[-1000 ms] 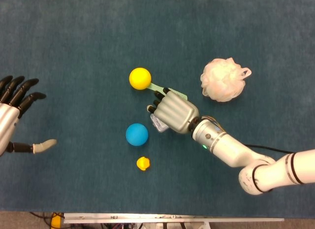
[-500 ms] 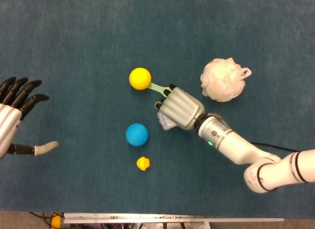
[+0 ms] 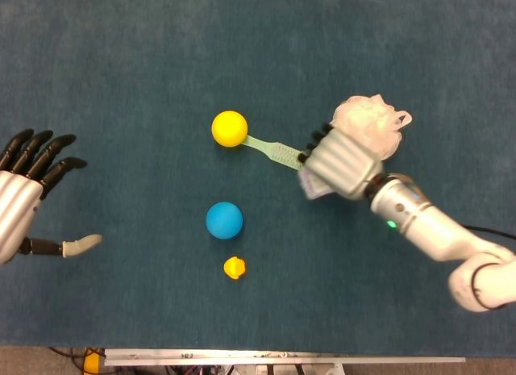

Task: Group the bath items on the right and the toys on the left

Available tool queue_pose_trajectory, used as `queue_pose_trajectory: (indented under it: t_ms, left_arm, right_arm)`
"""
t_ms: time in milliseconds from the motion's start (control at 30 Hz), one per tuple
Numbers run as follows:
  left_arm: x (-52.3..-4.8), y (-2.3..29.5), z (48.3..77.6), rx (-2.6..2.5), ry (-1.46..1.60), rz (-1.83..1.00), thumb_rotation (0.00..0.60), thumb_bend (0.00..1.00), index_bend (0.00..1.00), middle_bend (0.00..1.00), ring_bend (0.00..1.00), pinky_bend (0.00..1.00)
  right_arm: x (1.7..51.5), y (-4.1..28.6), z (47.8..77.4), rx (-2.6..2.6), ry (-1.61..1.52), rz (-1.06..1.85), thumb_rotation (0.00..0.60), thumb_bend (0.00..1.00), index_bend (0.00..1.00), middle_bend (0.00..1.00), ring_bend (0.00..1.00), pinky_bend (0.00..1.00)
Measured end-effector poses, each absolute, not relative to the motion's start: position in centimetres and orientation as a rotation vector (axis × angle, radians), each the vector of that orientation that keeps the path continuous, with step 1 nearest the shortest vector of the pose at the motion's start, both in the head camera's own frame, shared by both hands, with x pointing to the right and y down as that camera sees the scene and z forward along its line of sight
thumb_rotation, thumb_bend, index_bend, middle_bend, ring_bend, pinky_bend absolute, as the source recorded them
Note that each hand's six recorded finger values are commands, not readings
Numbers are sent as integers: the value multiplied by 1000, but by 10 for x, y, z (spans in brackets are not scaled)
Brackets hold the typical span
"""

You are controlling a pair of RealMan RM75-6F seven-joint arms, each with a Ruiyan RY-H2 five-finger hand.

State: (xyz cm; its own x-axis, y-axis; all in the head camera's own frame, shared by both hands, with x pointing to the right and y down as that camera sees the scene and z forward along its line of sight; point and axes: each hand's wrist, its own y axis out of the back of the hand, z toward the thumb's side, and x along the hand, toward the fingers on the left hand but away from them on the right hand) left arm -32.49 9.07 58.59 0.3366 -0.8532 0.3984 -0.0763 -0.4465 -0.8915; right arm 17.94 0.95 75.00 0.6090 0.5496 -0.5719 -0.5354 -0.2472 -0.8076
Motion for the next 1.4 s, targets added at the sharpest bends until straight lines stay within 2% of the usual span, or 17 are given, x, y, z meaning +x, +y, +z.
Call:
queue_pose_trajectory:
  t_ms: [333, 433, 500, 567, 667, 767, 1133, 1400]
  left_arm:
    - [-317, 93, 588, -1793, 809, -1185, 224, 23, 204, 85, 39, 38]
    - [-316, 93, 588, -1796, 806, -1185, 224, 22, 203, 84, 38, 38]
    - [-316, 94, 589, -1797, 805, -1185, 225, 22, 203, 84, 38, 38]
    - [-316, 94, 588, -1797, 807, -1185, 224, 22, 202, 84, 38, 38]
    - [-316, 93, 588, -1796, 812, -1182, 221, 23, 202, 84, 38, 38]
    - [-317, 93, 588, -1792, 813, -1185, 219, 23, 201, 84, 37, 38]
    - [-320, 91, 587, -1790, 819, -1185, 217, 23, 201, 83, 37, 38]
    - [-323, 91, 588, -1788, 822, -1198, 216, 23, 201, 83, 37, 38]
  right_arm:
    - [225, -12, 750, -1469, -60, 1113, 600, 0, 453, 576, 323, 320]
    - [233, -15, 750, -1455, -59, 1127, 600, 0, 446, 537, 324, 320]
    - [235, -15, 749, -1462, -59, 1129, 600, 0, 392, 475, 313, 320]
    - [234, -14, 746, -1480, -62, 1124, 600, 0, 279, 402, 277, 320]
    - [233, -11, 739, -1496, -58, 1110, 600, 0, 168, 334, 235, 325]
    - [233, -10, 733, -1492, -45, 1102, 600, 0, 122, 296, 213, 326]
    - [224, -8, 717, -1530, -66, 1085, 600, 0, 114, 277, 196, 326]
    - [191, -4, 696, -1647, -84, 1007, 600, 2, 182, 321, 198, 326]
